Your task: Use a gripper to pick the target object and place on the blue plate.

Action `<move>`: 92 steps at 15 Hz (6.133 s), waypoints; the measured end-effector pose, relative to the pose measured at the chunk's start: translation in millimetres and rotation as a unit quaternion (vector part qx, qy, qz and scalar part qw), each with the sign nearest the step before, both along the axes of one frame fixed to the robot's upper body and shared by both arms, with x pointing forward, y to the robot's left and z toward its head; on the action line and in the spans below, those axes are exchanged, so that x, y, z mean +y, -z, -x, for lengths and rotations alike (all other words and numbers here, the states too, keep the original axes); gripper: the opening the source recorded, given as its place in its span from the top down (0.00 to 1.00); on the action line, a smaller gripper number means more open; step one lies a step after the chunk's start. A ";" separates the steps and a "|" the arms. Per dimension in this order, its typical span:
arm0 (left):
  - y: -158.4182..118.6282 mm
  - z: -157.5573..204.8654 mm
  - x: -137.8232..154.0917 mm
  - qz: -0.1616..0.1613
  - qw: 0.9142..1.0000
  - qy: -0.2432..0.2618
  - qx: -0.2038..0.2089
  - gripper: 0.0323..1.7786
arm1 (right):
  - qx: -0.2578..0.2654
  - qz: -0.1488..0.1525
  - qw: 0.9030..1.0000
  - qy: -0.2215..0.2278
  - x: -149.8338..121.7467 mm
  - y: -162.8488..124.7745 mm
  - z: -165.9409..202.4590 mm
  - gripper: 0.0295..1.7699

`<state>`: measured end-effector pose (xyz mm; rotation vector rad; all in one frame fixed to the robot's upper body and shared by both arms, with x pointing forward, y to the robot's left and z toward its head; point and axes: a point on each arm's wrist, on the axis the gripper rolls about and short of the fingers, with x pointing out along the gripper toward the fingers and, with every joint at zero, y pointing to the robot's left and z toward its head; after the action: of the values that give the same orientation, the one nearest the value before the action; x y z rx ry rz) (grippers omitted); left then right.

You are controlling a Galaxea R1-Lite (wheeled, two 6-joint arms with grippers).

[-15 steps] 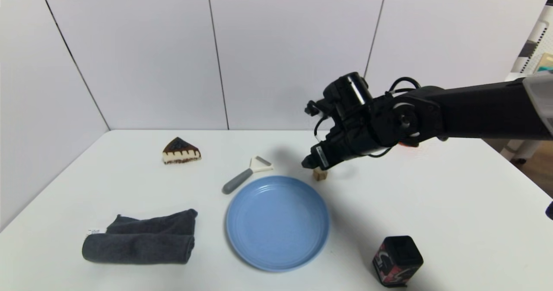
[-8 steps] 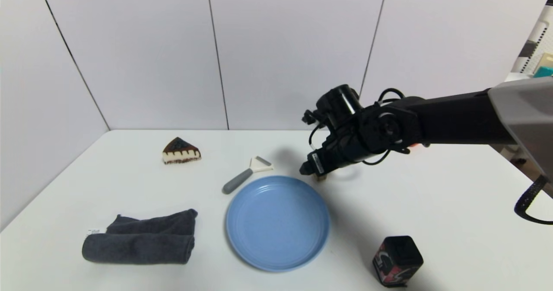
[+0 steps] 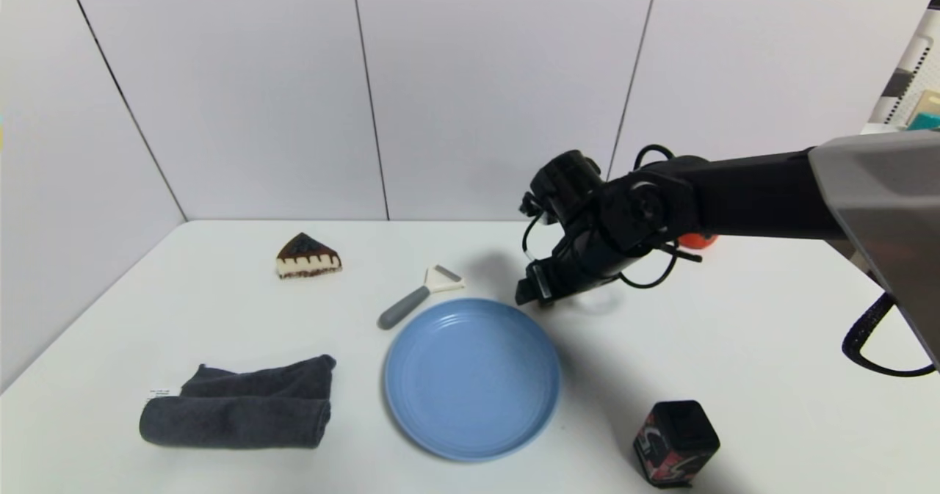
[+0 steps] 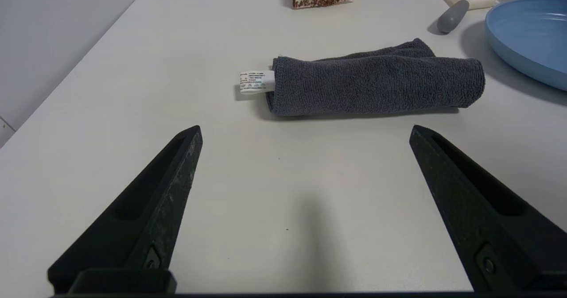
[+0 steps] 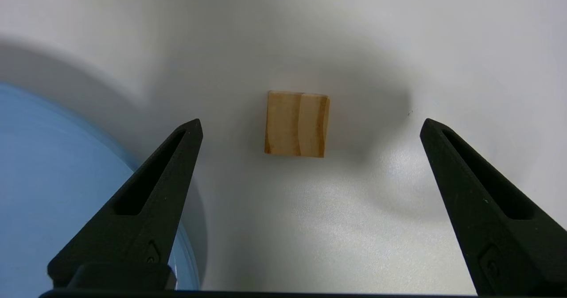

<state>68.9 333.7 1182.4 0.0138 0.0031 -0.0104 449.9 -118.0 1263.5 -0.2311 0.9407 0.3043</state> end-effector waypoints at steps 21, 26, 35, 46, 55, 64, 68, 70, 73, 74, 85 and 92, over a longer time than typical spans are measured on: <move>0.0 0.0 0.0 0.000 1.000 0.000 0.000 0.05 | 0.004 -0.004 1.000 0.000 5.1 8.9 -10.2 0.80; 0.0 0.0 0.0 0.000 1.000 0.000 0.000 0.05 | -0.005 -0.006 1.000 0.001 3.5 2.6 -9.1 0.79; 0.0 0.0 0.0 0.000 1.000 0.000 0.000 0.05 | -0.077 -0.110 0.984 -0.120 8.0 -107.6 94.0 0.79; 0.0 0.0 0.0 0.000 1.000 0.000 0.000 0.05 | -0.006 -0.085 0.976 -0.200 32.9 -61.0 144.7 0.79; 0.0 0.0 0.0 0.000 1.000 0.000 0.000 0.05 | 0.023 -0.060 0.979 -0.194 54.7 -19.6 123.6 0.66; 0.0 0.0 0.0 0.000 1.000 0.000 0.000 0.05 | -0.058 -0.102 0.975 -0.191 42.9 -60.9 133.6 0.23; 0.0 0.0 0.0 0.000 1.000 0.000 0.000 0.05 | -0.162 -0.154 0.954 -0.199 -8.5 -130.2 163.0 0.15; 0.0 0.0 0.0 0.000 1.000 0.000 0.000 0.05 | -0.200 -0.166 0.947 -0.187 -52.2 -149.5 177.3 0.13; 0.0 0.0 0.0 0.000 1.000 0.000 0.000 0.05 | -0.222 -0.139 0.955 -0.138 -124.3 -134.7 211.1 0.10; 0.0 0.0 0.0 0.000 1.000 0.000 0.000 0.05 | -0.229 -0.124 0.959 -0.113 -146.1 -122.0 227.4 0.09; 0.2 0.0 0.0 0.000 1.000 0.000 0.000 0.05 | -0.376 -0.087 0.918 0.091 -219.3 58.5 352.5 0.05; 0.0 0.0 0.0 0.000 1.000 0.000 0.000 0.05 | -0.349 -0.067 0.927 0.119 -218.7 78.4 363.4 0.04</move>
<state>68.9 333.7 1182.3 0.0134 0.0035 -0.0109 86.4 -336.7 1185.0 -0.0835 0.2329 0.0451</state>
